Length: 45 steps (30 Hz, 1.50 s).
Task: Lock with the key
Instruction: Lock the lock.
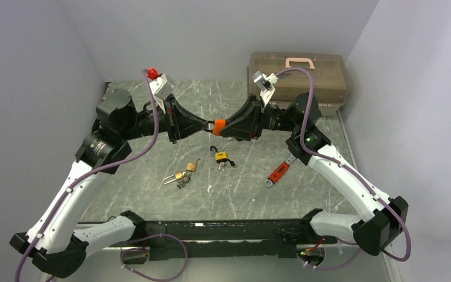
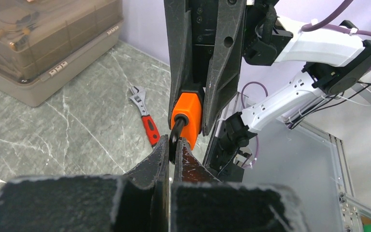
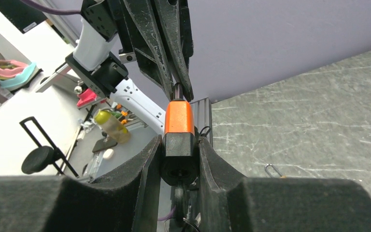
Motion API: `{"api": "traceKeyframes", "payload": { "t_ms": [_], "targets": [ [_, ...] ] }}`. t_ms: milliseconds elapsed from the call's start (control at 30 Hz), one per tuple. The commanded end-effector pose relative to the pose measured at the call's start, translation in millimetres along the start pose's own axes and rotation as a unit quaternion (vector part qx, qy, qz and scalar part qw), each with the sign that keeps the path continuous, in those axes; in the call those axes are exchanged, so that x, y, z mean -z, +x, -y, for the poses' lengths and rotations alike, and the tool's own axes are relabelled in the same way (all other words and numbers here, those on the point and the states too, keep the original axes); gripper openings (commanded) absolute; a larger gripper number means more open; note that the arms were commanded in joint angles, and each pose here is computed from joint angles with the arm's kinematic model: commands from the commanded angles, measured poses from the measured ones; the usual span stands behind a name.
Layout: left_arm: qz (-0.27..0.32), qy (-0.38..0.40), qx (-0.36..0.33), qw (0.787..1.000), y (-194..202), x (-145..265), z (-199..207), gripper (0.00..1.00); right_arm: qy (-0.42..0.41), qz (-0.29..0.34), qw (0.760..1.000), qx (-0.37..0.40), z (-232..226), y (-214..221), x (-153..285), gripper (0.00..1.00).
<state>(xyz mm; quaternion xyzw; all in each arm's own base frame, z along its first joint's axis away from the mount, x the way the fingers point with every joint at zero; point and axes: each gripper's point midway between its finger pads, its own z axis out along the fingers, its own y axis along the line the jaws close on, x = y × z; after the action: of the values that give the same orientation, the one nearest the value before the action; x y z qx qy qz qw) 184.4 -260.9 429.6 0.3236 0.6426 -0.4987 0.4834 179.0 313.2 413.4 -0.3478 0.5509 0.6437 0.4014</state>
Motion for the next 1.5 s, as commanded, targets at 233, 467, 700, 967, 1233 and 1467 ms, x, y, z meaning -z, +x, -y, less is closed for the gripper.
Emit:
{"api": "traceKeyframes", "payload": {
  "t_ms": [233, 467, 700, 967, 1233, 1467],
  "targets": [
    [-0.053, 0.099, 0.022, 0.993, 24.8, -19.4, 33.8, 0.00, -0.013, 0.035, 0.999, 0.037, -8.0, -24.8, -19.8, 0.00],
    [-0.058, 0.084, 0.024, 0.994, 26.3, -18.1, 30.3, 0.08, -0.012, 0.032, 0.999, 0.036, -7.9, -22.9, -19.1, 0.00],
    [-0.057, 0.078, 0.017, 0.995, 24.7, -14.7, 31.1, 0.12, -0.010, 0.032, 0.999, 0.038, -9.5, -22.2, -17.1, 0.00],
    [-0.049, 0.060, 0.013, 0.997, 22.7, -12.1, 27.4, 0.00, 0.002, 0.028, 0.999, 0.036, -4.2, -17.5, -15.9, 0.00],
    [-0.031, -0.006, 0.022, 0.999, 10.8, 5.5, 8.4, 0.00, 0.049, 0.042, 0.998, 0.024, 21.6, -6.6, 16.6, 0.67],
    [-0.029, -0.022, 0.029, 0.999, 5.4, 15.6, 4.6, 0.00, 0.053, 0.035, 0.998, 0.013, 28.2, 10.3, 34.6, 0.69]
  ]
}}
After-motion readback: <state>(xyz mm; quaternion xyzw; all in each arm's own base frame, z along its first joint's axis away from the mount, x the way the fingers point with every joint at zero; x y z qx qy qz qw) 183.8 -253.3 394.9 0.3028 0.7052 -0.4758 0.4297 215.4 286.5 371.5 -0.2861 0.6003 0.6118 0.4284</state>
